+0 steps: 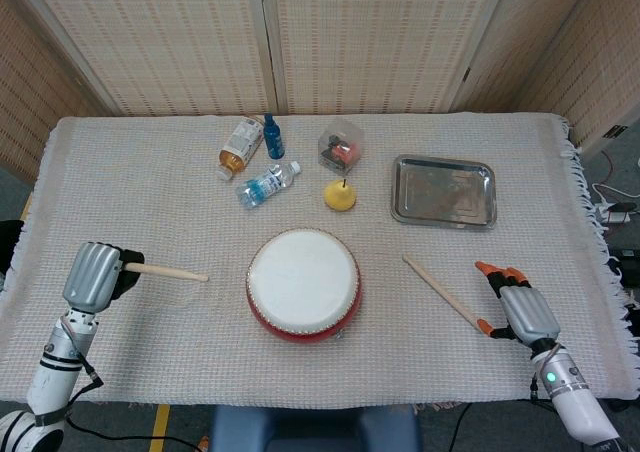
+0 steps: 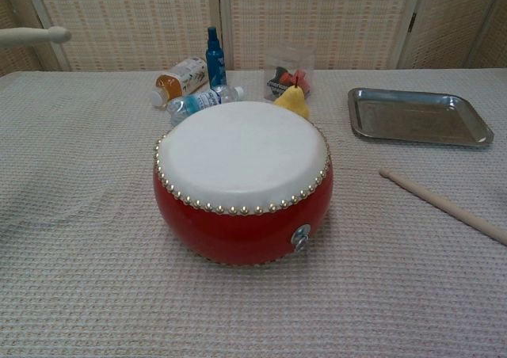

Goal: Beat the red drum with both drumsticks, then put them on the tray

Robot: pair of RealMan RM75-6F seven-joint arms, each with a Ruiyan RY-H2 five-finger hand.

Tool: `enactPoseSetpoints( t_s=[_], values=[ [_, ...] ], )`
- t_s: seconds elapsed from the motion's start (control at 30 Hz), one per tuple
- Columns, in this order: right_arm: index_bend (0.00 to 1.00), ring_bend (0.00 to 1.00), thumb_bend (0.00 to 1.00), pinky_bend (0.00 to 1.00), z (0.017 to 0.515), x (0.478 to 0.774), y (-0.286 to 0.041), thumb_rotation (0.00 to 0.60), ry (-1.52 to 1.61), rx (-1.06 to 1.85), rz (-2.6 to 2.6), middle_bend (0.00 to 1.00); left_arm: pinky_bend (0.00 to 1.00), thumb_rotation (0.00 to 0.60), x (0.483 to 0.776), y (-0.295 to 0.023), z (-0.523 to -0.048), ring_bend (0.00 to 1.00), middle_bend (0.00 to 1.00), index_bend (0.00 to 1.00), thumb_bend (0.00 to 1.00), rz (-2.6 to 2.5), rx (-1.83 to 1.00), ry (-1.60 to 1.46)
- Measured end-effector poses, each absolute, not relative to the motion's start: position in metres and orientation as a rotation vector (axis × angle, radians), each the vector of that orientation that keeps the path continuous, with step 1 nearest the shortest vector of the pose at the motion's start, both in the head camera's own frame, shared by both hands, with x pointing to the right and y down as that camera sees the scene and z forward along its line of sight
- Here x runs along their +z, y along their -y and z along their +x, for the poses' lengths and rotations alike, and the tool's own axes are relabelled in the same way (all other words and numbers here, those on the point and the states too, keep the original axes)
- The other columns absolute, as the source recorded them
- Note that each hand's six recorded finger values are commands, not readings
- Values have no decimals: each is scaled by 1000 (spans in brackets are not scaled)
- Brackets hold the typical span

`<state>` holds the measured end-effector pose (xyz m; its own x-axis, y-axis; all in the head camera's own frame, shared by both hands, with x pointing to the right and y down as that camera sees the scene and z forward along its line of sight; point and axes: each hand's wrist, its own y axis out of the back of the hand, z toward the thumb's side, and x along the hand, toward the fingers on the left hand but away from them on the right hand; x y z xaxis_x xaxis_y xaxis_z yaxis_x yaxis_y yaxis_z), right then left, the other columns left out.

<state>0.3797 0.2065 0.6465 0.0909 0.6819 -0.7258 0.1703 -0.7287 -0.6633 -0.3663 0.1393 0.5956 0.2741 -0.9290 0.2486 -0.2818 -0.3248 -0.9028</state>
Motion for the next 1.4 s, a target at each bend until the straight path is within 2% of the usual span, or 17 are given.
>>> enactPoseSetpoints(
  t_s=[0.2, 0.43, 0.7, 0.93, 1.1, 1.27, 1.4],
  values=[
    [0, 0, 292, 70, 371, 675, -203, 600, 743, 1697, -1948, 68, 1000, 600, 590, -136, -362, 1000, 1000, 1000, 895, -1728, -1072, -1062],
    [0, 0, 292, 69, 364, 699, -203, 600, 666, 1712, -1946, 68, 1000, 600, 598, -135, -363, 1000, 1000, 1000, 894, -1736, -1105, -1045],
    [0, 0, 292, 61, 365, 713, -204, 600, 580, 1719, -1891, 68, 1000, 600, 607, -137, -361, 1000, 1000, 1000, 892, -1758, -1132, -1014],
    [3, 0, 292, 58, 388, 718, -195, 600, 543, 1773, -1772, 68, 1000, 600, 610, -138, -362, 1000, 1000, 1000, 875, -1768, -1141, -1006],
    [98, 0, 292, 57, 392, 717, -185, 600, 562, 1783, -1759, 68, 1000, 600, 611, -138, -363, 1000, 1000, 1000, 873, -1771, -1147, -1008],
    [285, 0, 327, 57, 371, 708, -172, 600, 694, 1729, -1891, 68, 1000, 600, 612, -138, -363, 1000, 1000, 1000, 873, -1776, -1150, -1007],
    [340, 0, 343, 57, 349, 706, -153, 600, 725, 1671, -1945, 68, 1000, 600, 613, -139, -361, 1000, 1000, 1000, 873, -1785, -1148, -1003]
  ],
)
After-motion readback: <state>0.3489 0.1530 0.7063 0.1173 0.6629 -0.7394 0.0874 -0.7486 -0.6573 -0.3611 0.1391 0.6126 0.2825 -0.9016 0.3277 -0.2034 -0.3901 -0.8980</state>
